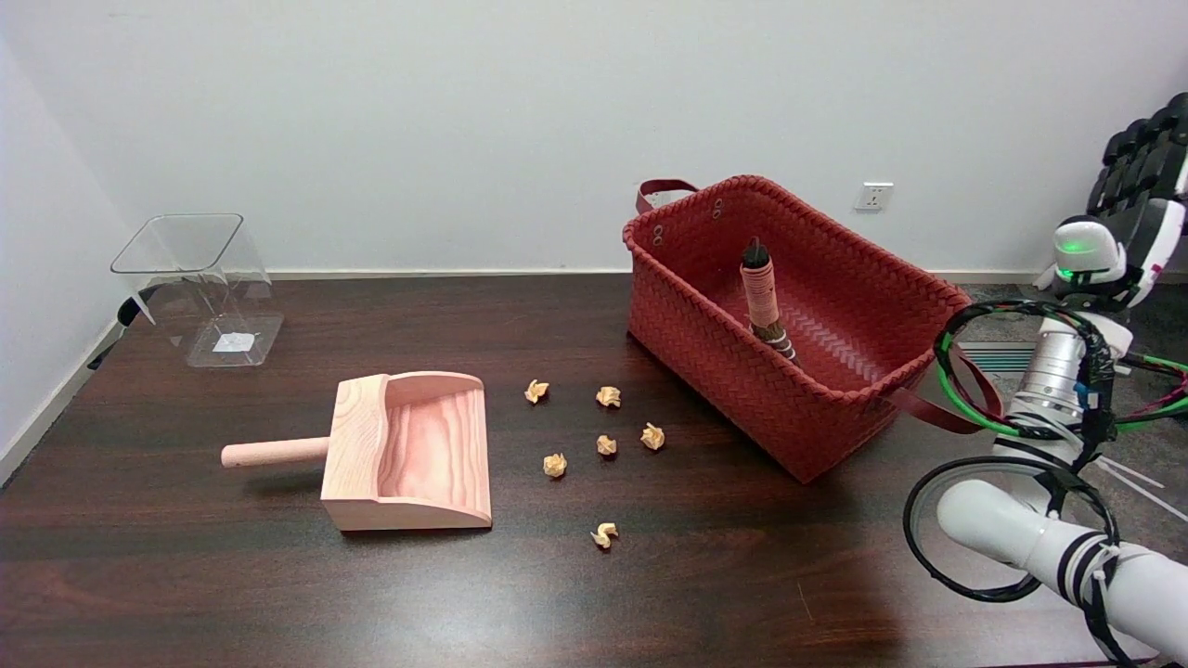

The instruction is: Pick up the broom by its handle.

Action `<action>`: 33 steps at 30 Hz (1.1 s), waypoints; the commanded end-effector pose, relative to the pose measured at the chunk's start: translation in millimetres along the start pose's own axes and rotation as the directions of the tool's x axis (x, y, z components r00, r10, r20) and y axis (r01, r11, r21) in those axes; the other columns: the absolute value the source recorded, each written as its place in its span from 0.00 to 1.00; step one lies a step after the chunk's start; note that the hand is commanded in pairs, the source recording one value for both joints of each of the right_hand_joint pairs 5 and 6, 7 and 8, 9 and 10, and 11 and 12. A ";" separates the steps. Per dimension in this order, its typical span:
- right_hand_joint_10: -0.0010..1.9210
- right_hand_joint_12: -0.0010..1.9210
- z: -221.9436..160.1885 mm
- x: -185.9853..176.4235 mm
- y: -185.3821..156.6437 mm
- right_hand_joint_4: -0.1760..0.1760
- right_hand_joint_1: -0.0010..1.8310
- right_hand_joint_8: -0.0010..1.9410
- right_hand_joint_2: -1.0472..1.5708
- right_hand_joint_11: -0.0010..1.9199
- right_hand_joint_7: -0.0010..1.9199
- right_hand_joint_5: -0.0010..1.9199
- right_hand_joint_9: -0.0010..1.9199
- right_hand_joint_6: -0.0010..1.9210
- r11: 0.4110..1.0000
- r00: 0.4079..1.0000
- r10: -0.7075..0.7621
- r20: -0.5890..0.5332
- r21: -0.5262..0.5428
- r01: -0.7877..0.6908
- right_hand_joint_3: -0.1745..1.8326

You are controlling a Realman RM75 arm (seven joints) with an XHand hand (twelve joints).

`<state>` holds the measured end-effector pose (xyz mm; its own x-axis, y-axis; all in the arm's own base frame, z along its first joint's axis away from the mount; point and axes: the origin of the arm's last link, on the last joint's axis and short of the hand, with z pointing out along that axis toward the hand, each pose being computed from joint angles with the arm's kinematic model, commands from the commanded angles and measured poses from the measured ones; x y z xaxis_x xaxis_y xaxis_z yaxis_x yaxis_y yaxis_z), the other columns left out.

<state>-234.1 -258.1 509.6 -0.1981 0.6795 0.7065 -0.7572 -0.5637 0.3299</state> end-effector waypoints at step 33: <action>0.00 0.00 -27.9 -99.4 -33.3 0.50 0.50 0.04 0.15 0.00 0.04 0.00 0.00 0.00 0.950 0.884 0.008 0.467 -0.280 0.139 0.42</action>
<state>-257.9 -289.6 421.8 -0.0136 0.4362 0.8998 -0.9359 -0.3223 0.1421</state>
